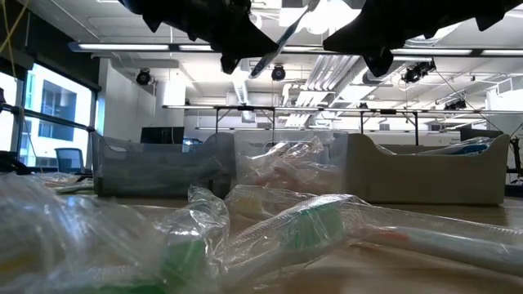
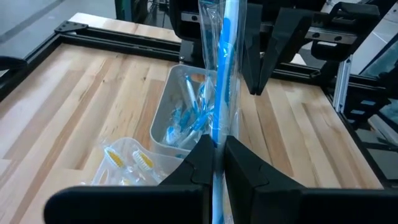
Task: Pick & Place Toothbrushes
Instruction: Put the blue toothbrush into the gray bin
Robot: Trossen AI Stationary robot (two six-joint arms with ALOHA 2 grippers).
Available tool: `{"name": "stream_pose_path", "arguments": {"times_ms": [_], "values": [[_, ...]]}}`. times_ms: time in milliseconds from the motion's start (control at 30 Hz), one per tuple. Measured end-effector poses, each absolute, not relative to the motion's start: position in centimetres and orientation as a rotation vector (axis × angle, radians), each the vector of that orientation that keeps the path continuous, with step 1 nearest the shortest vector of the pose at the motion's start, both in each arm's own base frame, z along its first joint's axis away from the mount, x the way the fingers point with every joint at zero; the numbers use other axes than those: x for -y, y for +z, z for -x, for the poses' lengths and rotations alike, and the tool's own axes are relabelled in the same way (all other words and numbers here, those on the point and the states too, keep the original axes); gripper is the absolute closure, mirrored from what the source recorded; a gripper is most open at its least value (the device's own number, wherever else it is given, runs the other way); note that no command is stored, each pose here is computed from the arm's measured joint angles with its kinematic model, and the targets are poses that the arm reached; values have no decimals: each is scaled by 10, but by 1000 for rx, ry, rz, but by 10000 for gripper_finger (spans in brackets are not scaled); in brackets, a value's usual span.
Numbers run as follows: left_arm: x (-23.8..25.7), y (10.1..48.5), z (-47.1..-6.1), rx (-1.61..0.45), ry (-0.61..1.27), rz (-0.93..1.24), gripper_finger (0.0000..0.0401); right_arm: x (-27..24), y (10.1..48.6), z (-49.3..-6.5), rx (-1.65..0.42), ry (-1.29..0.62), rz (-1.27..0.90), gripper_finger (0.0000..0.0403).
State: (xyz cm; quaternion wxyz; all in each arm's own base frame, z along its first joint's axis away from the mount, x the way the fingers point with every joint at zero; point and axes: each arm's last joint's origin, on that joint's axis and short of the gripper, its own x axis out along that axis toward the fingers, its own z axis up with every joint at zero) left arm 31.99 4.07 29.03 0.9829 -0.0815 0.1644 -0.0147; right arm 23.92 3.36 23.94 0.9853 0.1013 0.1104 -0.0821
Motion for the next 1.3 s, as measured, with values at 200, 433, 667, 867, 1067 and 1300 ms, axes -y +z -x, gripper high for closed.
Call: {"name": "stream_pose_path", "arguments": {"times_ms": [200,433,667,867,1067,1300], "values": [[-41,290,-320,-331,-29,164,389,-34,239,-239,-222,-166,-208,400],[-41,290,-320,-331,-28,164,389,-33,239,-239,-218,-173,-233,387],[-41,290,-320,-336,-29,165,389,-32,241,-241,-181,-226,-231,309],[-35,284,-318,-406,-45,186,389,-33,242,-242,-170,-208,-236,275],[-23,283,-319,-411,-86,169,389,-33,242,-242,-175,-188,-225,275],[-24,284,-319,-410,-72,191,389,-33,243,-242,-169,-183,-180,278]]}}
